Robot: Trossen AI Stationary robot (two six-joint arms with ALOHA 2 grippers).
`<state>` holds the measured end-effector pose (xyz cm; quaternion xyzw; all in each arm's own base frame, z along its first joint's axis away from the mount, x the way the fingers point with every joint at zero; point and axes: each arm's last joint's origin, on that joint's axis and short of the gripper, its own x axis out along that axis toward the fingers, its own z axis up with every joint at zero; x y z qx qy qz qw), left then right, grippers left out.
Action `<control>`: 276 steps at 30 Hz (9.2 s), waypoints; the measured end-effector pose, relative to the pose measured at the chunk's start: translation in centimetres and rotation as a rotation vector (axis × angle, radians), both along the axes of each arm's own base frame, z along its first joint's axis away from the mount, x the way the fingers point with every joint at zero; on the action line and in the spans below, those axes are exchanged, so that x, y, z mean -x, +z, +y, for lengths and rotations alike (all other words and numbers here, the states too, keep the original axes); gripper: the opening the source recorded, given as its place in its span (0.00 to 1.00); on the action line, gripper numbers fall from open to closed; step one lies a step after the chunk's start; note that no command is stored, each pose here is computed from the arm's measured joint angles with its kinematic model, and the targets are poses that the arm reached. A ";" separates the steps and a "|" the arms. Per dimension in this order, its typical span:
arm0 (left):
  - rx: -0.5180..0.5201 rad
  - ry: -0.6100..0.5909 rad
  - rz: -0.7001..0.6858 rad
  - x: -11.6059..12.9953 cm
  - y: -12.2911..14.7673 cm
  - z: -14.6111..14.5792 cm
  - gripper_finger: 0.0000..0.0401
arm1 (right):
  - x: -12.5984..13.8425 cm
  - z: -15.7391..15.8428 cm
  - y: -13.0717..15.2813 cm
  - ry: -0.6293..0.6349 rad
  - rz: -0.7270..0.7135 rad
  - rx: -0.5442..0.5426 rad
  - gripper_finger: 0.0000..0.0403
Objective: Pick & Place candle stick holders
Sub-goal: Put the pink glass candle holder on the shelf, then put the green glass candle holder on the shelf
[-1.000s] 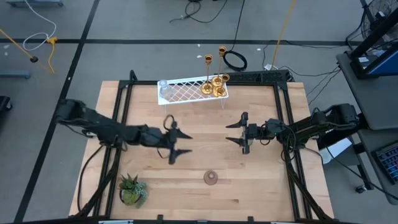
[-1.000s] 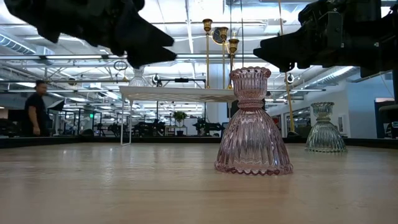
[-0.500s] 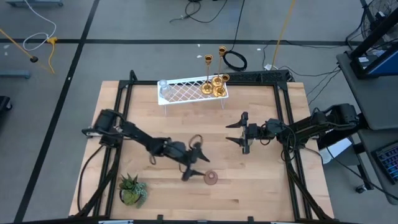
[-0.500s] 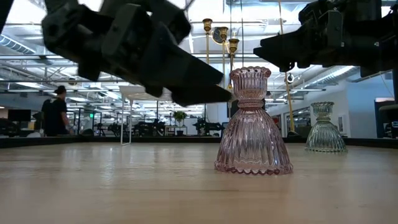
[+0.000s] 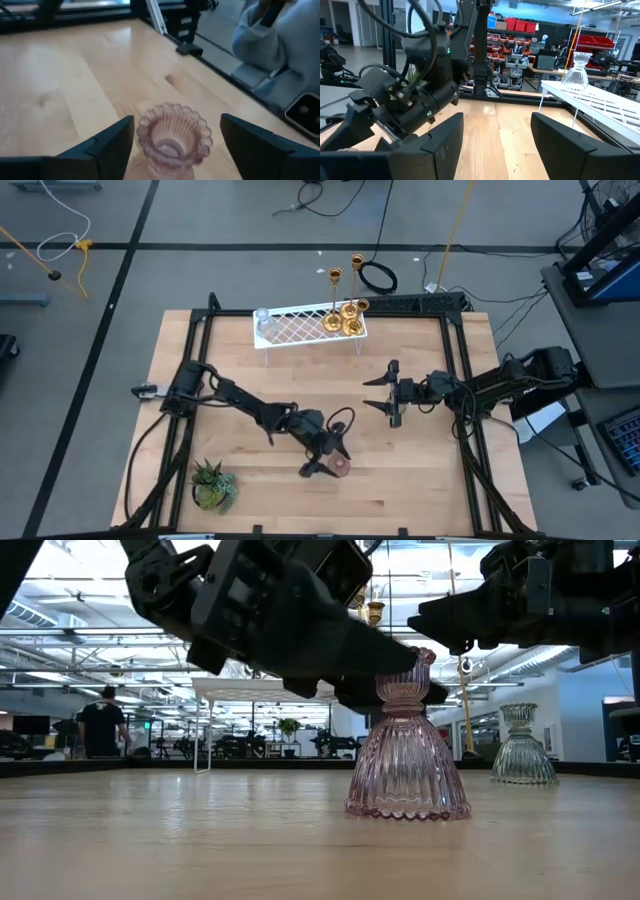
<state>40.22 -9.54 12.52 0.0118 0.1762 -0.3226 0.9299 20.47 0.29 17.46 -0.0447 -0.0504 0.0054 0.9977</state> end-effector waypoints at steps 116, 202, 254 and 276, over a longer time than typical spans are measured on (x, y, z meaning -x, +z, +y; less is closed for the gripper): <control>-0.480 1.559 0.219 11.2 14.9 22.2 0.50 | 0.0 0.0 0.1 0.000 -0.009 0.000 0.56; -0.584 1.307 -0.109 16.4 23.2 10.0 0.81 | 6.8 0.5 -3.0 -0.277 0.309 -0.073 0.56; -0.574 1.305 -0.115 16.4 23.2 10.0 0.81 | 5.3 0.5 -2.3 -0.346 0.143 -0.255 0.37; -0.661 1.380 -0.126 16.7 23.6 9.8 0.81 | -12.2 0.9 7.2 -0.518 0.011 0.029 0.37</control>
